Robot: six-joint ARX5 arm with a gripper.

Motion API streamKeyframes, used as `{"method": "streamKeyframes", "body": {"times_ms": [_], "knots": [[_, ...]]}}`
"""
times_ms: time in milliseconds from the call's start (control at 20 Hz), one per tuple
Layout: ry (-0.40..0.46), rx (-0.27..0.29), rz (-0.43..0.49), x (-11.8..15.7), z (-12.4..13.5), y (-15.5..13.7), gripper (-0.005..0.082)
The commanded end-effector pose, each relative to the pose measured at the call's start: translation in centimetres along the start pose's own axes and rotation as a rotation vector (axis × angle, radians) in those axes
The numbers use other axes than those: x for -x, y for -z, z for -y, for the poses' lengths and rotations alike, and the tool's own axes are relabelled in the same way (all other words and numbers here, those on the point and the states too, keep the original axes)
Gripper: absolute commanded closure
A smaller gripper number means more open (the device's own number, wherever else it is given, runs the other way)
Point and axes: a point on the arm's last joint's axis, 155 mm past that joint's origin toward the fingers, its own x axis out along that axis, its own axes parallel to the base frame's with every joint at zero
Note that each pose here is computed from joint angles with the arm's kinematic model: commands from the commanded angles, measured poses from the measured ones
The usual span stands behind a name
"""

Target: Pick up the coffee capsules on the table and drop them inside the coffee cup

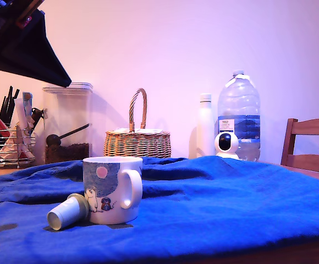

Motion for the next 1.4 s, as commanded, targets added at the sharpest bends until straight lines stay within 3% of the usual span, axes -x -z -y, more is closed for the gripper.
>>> {"method": "streamKeyframes", "body": {"times_ms": [0,200,500,750,1050,1350], "knots": [[0.007,0.008,-0.025,-0.1,0.2,1.2,0.0788],[0.007,-0.002,-0.017,0.1,0.2,1.6,0.0788],[0.006,-0.024,0.081,0.9,0.5,3.3,0.0788],[-0.013,0.005,0.165,1.5,0.2,5.6,0.0788],[-0.040,0.064,0.133,1.5,-0.3,8.6,0.0788],[-0.090,0.083,0.069,1.4,-1.2,10.3,0.0788]]}}
